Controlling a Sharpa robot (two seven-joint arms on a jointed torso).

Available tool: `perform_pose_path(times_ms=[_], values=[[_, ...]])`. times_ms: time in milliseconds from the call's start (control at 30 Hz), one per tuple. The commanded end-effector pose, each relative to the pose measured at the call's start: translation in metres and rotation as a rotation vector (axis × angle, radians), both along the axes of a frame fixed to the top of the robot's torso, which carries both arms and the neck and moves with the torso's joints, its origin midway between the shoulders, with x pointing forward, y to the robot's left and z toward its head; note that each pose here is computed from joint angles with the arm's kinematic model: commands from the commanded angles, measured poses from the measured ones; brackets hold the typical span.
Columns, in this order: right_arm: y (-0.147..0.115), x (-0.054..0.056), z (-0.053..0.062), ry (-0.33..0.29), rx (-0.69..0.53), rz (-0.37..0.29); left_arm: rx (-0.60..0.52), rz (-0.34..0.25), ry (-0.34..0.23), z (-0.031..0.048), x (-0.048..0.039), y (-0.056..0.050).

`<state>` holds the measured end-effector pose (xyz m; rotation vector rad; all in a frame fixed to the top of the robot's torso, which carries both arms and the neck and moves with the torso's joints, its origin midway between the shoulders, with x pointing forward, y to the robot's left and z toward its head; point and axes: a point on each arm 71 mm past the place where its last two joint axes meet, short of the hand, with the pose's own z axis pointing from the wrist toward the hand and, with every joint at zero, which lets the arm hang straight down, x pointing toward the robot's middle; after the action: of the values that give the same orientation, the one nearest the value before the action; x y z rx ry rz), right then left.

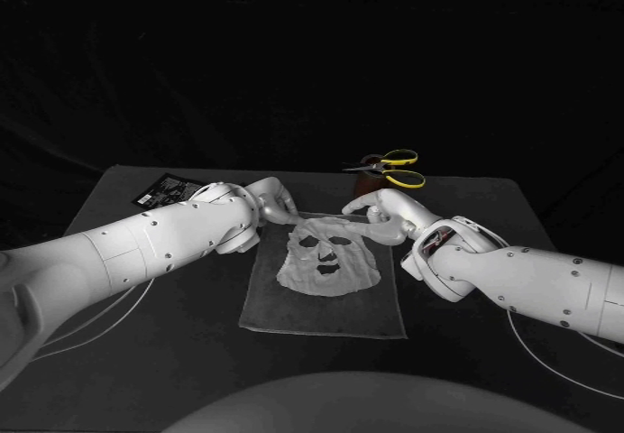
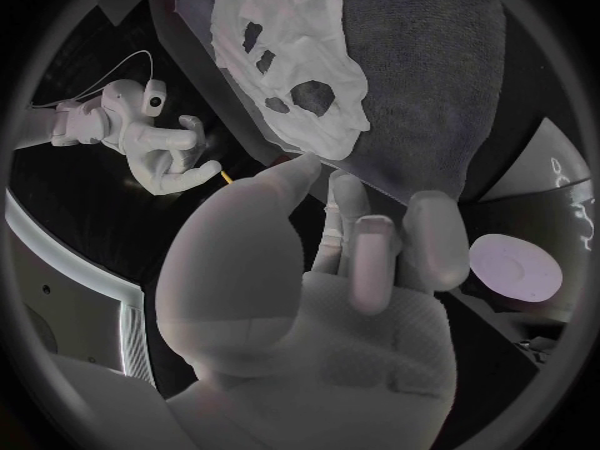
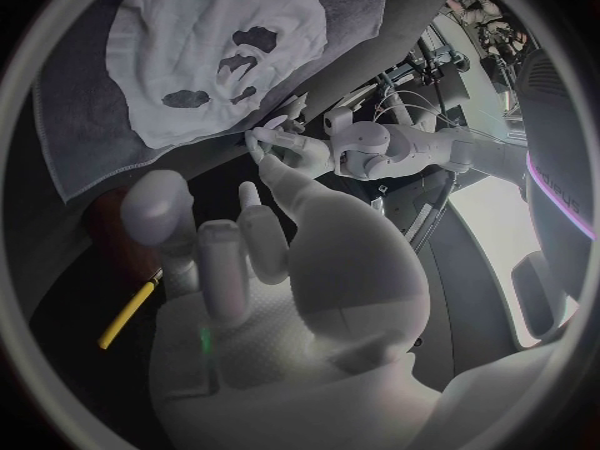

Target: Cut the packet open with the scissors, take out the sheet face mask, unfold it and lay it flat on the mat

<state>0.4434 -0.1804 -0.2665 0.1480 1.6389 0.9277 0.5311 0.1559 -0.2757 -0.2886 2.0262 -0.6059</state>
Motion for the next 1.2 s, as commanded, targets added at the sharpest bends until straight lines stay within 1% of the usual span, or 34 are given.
perform_pose_path(times_ms=[33,333,600,833,1200], values=[[-0.003,-0.002,0.000,0.055,-0.016,0.010,0.093,-0.015,-0.010,-0.0013,0.0032,-0.004],[-0.014,-0.004,0.004,0.051,-0.028,-0.008,0.162,-0.014,-0.011,-0.0073,0.0081,-0.016],[-0.018,-0.003,0.005,0.045,-0.036,-0.018,0.179,-0.026,-0.001,-0.0113,0.0087,-0.023],[-0.019,-0.002,0.005,0.042,-0.040,-0.021,0.192,-0.031,-0.008,-0.0140,0.0089,-0.027],[-0.019,-0.002,0.005,0.040,-0.041,-0.023,0.190,-0.049,-0.015,-0.0150,0.0090,-0.030]])
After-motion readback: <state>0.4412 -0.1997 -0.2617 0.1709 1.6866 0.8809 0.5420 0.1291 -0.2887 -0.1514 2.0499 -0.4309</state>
